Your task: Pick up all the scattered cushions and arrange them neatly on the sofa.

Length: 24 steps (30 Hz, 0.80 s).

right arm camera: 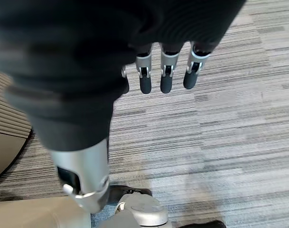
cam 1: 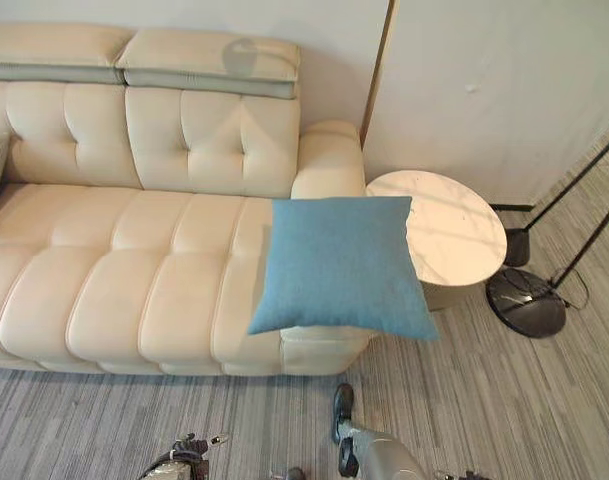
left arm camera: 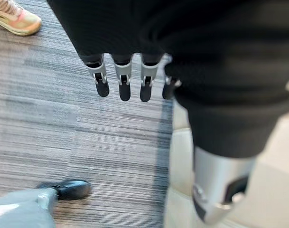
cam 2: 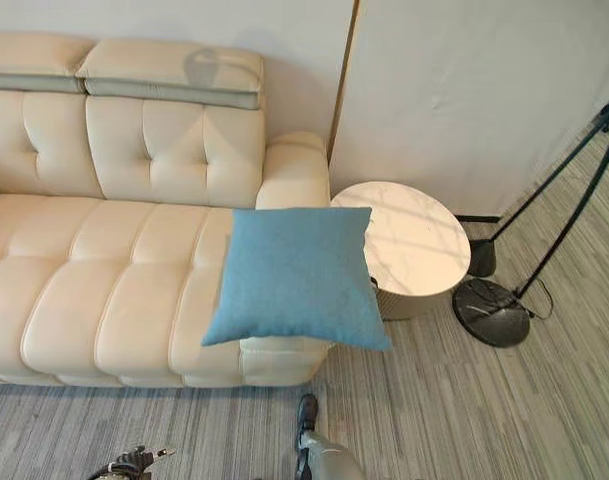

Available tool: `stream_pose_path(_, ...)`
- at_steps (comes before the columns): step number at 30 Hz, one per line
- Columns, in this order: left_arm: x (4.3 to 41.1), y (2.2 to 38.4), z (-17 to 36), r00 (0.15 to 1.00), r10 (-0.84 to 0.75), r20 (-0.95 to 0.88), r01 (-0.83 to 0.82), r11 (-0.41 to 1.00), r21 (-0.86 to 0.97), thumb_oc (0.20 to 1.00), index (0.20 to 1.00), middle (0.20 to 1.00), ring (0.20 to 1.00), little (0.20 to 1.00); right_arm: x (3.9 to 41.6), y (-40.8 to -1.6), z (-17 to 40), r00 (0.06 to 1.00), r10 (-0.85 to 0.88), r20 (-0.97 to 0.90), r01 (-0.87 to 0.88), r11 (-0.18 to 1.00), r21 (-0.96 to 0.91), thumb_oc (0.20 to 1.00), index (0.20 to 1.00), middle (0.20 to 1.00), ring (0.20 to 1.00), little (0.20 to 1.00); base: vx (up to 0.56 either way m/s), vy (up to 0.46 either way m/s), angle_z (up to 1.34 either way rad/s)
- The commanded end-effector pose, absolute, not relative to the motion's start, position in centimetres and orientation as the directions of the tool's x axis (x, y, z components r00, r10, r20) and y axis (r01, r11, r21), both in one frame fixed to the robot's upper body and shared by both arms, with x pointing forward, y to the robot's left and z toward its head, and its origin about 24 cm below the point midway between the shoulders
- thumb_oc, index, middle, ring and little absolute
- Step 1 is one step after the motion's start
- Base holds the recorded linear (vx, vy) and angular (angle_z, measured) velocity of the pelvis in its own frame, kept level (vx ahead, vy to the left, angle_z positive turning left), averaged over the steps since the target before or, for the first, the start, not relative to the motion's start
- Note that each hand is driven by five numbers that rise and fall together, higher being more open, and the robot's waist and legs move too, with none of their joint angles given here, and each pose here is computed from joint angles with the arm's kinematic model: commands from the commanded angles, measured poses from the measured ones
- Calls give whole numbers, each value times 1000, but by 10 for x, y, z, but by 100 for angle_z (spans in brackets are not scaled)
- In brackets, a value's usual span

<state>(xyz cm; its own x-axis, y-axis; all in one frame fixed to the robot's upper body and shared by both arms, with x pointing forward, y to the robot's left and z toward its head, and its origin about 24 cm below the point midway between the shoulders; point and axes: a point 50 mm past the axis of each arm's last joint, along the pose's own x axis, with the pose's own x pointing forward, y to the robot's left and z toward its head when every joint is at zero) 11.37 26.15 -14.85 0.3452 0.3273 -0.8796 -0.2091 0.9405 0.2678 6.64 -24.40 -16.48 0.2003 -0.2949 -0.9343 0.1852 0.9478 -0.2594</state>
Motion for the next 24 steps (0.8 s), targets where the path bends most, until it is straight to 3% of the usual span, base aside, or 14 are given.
stream_pose_path(1,116,256,-150,363,316,-877,-142,949,283,1000,1000,1000,1000,1000,72,-264,-158,206,-353,-913,170,931,-322,1000,1000,1000,1000,1000,344,-261,24)
stream_pose_path(9,117,243,-153,372,279,-885,-144,960,242,1000,1000,1000,1000,1000,84,-274,-153,245,-368,-897,147,929,-340,1000,1000,1000,1000,1000,143,-188,-4)
stream_pose_path(20,101,242,-158,319,287,-903,-151,956,251,1000,1000,1000,1000,1000,64,-277,-156,170,-392,-904,122,919,-375,1000,1000,1000,1000,1000,75,31,6)
stream_pose_path(24,76,252,-161,230,324,-918,-162,943,292,1000,1000,1000,1000,1000,38,-283,-157,69,-416,-907,182,899,-399,1000,1000,1000,1000,1000,86,218,11)
